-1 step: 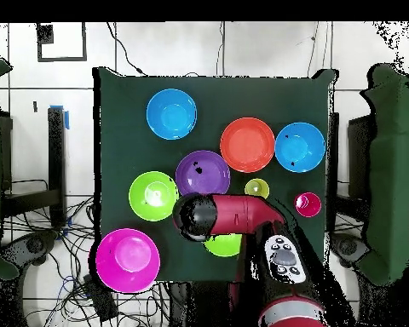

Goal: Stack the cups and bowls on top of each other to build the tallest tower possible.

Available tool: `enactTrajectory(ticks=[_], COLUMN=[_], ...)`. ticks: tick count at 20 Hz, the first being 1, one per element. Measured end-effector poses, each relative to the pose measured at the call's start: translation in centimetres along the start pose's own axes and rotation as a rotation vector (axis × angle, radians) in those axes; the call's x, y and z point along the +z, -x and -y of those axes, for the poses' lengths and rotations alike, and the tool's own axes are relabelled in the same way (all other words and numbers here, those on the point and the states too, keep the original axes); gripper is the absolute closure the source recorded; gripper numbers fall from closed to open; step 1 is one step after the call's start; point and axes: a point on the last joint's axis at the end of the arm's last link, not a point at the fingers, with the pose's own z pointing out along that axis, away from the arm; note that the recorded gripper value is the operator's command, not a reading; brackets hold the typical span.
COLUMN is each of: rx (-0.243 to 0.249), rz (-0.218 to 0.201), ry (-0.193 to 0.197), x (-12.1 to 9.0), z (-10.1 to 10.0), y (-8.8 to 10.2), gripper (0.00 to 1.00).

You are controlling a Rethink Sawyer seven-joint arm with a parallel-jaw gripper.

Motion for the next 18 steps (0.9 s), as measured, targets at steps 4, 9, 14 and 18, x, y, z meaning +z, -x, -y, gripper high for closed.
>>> enactTrajectory(ticks=[4, 9, 14, 18], rx=[0.023, 0.051, 0.063, 0.066], rz=[0.013, -0.002, -0.009, -0.007], ry=[0.011, 0.019, 0.019, 0.016], x=[-1.3, -2.9, -3.9, -4.5], z=[0.0, 0.0, 0.0, 0.2], y=[0.6, 1.0, 1.7, 2.6], gripper=[0.00, 0.00, 0.00, 0.00])
